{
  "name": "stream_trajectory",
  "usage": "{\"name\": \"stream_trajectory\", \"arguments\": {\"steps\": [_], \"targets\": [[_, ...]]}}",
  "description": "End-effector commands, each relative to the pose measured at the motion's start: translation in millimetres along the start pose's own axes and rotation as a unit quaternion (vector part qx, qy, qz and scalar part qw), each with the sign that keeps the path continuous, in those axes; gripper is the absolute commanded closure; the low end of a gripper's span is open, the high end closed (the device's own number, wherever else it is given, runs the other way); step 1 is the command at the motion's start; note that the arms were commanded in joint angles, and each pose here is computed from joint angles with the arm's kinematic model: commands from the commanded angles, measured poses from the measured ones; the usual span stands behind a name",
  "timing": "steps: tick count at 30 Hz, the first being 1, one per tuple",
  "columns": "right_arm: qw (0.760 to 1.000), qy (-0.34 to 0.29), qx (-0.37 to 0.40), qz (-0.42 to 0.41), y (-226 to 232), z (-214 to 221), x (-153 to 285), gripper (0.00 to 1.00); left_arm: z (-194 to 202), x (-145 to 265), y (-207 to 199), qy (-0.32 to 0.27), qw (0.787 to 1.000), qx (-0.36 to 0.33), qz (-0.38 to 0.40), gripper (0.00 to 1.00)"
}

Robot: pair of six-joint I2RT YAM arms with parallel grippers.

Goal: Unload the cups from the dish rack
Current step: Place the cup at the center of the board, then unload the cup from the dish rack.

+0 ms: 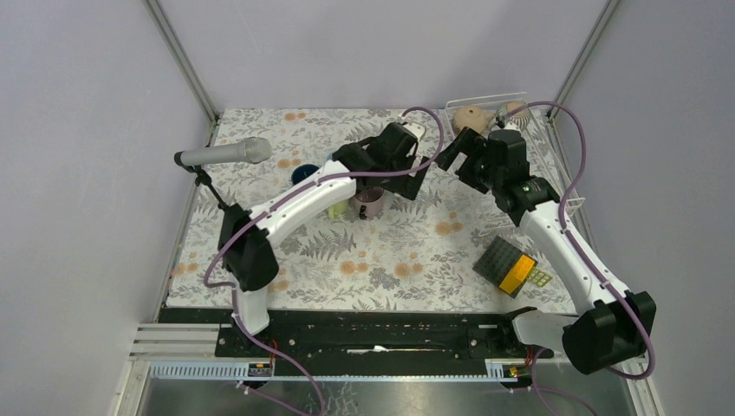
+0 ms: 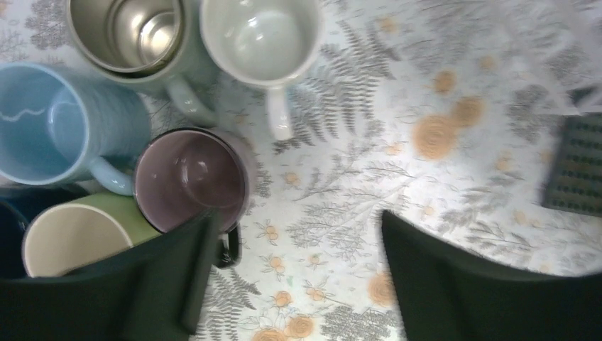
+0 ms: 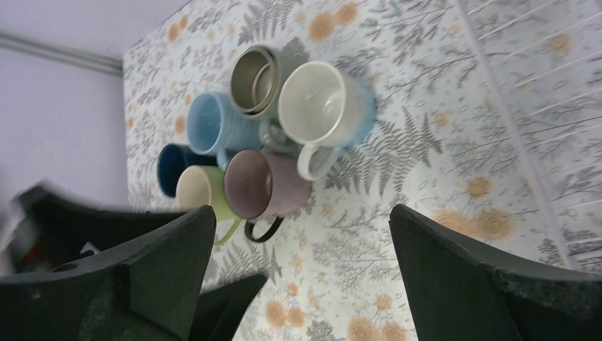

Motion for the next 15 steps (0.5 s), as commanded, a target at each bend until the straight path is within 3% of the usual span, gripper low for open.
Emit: {"name": "stream_trajectory", "arguments": {"steps": [1,9,15], "targets": [[0.997,-0.043,0.015,0.062,-11,-30,-16,0.00,-3,37,-17,-0.039,0.997,-0.022,0.057,0.01],[0.991,-0.061,-0.007,0.121,-39,-75,-67,0.00,24,77,-40,-0.039,0.991,-0.067,0.108,0.01],[0.982,-0.070,-0.043,0.171,-70,-104,-111,0.01,44,84,-47,-0.040,0.986,-0.085,0.135,0.01]]}}
Point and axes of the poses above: each gripper's point midway between its finger pads, its own x axis back along the fingers, its own y axis along the line the jaws close on, z = x × y, the point moved 8 cm from there along x, back along the fingers, and after that the axes turned 10 degrees about x, right-handed, at the moved point
